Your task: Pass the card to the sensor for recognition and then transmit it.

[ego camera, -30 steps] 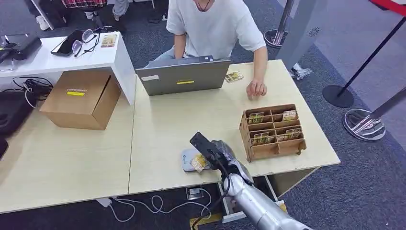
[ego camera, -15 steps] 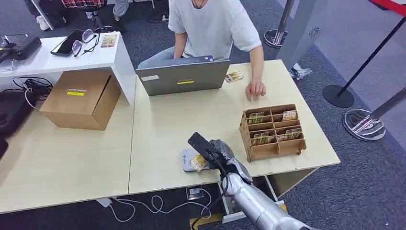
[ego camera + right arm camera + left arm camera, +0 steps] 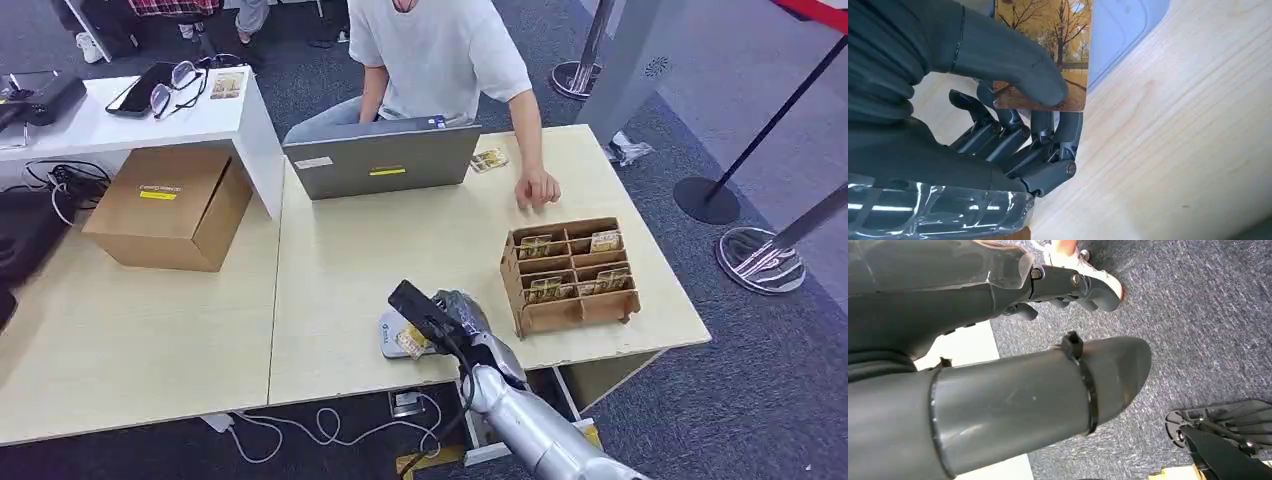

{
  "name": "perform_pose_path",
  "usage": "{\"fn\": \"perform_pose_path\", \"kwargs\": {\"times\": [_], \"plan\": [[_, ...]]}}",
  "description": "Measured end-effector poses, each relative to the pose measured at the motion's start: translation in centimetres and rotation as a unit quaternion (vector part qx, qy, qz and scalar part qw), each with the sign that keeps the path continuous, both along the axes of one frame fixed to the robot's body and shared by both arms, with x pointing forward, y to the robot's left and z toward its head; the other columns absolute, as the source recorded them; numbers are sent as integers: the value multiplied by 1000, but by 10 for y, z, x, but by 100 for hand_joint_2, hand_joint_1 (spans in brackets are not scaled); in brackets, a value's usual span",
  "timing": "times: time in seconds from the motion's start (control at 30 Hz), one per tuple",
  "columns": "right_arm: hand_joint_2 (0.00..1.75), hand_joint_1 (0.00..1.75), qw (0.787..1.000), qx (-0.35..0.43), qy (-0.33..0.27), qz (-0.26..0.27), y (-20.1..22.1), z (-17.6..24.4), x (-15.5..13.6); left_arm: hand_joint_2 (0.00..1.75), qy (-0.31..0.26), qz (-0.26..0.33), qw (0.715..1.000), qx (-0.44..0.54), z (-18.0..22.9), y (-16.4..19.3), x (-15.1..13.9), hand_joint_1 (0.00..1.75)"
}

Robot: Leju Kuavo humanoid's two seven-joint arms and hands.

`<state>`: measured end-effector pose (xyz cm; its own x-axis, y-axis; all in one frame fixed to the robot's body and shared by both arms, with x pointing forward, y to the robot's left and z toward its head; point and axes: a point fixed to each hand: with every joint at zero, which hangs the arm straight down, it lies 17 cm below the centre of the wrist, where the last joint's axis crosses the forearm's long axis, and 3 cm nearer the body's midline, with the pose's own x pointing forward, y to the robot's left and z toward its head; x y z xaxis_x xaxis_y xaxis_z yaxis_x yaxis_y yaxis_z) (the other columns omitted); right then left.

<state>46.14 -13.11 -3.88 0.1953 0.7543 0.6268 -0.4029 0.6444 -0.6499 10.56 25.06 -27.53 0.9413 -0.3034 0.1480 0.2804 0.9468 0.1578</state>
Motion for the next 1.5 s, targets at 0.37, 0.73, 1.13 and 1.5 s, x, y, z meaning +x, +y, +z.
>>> {"fn": "perform_pose_path", "kwargs": {"times": [0.37, 0.73, 1.13, 1.5], "plan": [[175, 175, 989, -10, -128, 76, 16, 77, 3, 0, -14, 3, 1000, -8, 1, -2, 4, 0], [175, 175, 945, 38, -306, 110, 18, 213, 13, 0, -58, -13, 998, -14, 0, 2, -5, 0], [175, 175, 837, -51, -533, 114, 2, 368, 47, 0, -62, -47, 997, -10, 0, 2, -2, 0], [175, 175, 762, -212, -607, 79, -26, 416, 99, 0, -67, -77, 995, -8, 1, -1, 3, 0]]}}
